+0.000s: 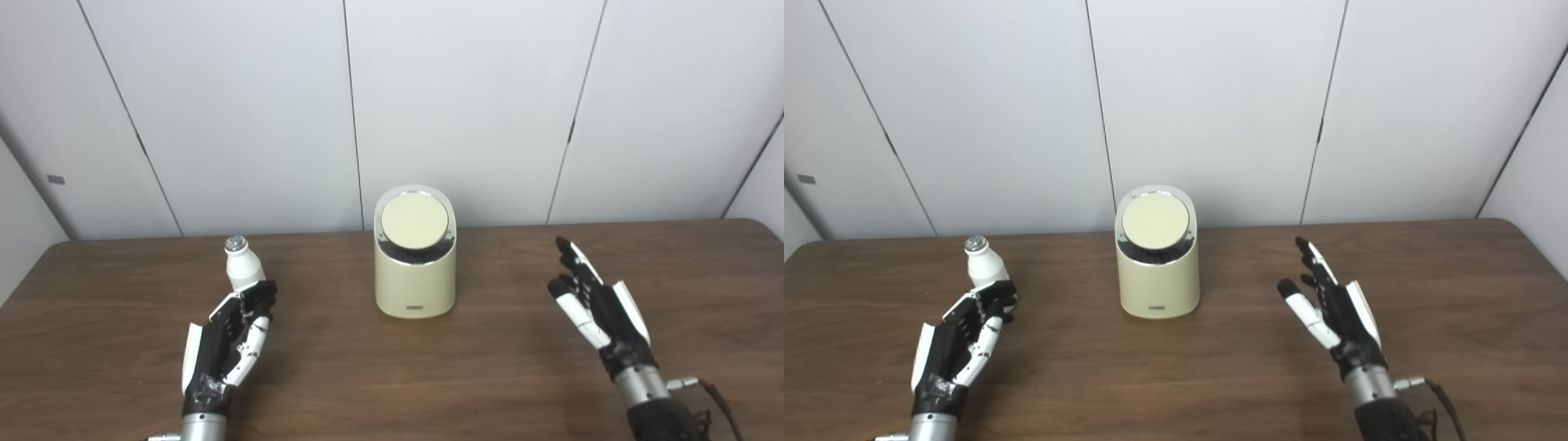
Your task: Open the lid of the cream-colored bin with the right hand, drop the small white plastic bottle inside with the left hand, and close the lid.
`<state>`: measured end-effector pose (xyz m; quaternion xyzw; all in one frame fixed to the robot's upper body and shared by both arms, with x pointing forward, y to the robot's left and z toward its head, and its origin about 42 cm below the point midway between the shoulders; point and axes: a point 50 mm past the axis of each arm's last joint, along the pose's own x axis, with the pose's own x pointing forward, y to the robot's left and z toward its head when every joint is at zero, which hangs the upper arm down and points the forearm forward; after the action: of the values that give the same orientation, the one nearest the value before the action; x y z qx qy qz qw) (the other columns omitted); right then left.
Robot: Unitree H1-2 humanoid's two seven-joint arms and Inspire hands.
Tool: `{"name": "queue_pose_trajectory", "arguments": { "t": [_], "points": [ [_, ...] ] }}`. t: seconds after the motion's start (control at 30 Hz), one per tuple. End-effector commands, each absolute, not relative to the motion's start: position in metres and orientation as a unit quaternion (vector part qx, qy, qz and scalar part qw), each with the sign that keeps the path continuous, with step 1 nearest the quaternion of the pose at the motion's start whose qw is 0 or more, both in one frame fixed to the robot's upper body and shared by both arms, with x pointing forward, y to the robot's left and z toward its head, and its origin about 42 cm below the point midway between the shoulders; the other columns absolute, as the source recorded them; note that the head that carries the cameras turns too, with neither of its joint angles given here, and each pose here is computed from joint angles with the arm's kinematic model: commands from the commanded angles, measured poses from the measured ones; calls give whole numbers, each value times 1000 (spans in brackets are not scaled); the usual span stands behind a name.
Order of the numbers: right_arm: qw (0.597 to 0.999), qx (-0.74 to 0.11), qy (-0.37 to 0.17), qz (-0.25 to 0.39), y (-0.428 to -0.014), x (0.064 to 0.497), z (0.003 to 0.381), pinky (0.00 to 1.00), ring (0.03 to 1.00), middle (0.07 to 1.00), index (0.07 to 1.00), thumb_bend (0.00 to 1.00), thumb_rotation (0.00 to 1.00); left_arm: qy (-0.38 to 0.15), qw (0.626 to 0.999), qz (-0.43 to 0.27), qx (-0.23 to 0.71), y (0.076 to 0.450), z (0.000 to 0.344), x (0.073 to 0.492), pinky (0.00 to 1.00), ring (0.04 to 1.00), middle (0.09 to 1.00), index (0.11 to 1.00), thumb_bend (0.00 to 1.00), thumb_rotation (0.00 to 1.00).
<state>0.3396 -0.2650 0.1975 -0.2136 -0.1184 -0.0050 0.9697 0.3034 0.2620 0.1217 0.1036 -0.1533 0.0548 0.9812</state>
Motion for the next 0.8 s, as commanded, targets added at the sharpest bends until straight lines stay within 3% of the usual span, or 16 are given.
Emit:
{"name": "queue_pose_trajectory", "arguments": {
  "t": [0.0, 0.37, 0.6, 0.77],
  "points": [
    [960, -226, -164, 0, -256, 354, 233, 982, 999, 1000, 999, 996, 943, -165, 980, 55, 102, 258, 119, 302, 648, 729, 743, 729, 232, 486],
    [943, -272, -189, 28, -222, 384, 305, 981, 1000, 1000, 1000, 1000, 939, -164, 981, 52, 93, 257, 118, 301, 639, 721, 739, 732, 228, 450],
    [934, -296, -198, 24, -197, 400, 322, 949, 1000, 1000, 1000, 1000, 739, -163, 981, 52, 93, 256, 118, 299, 636, 717, 740, 731, 229, 440],
    [918, -331, -217, 11, -182, 413, 327, 999, 1000, 1000, 1000, 1000, 616, -163, 981, 52, 90, 255, 119, 298, 641, 718, 740, 732, 233, 433]
  ]
}}
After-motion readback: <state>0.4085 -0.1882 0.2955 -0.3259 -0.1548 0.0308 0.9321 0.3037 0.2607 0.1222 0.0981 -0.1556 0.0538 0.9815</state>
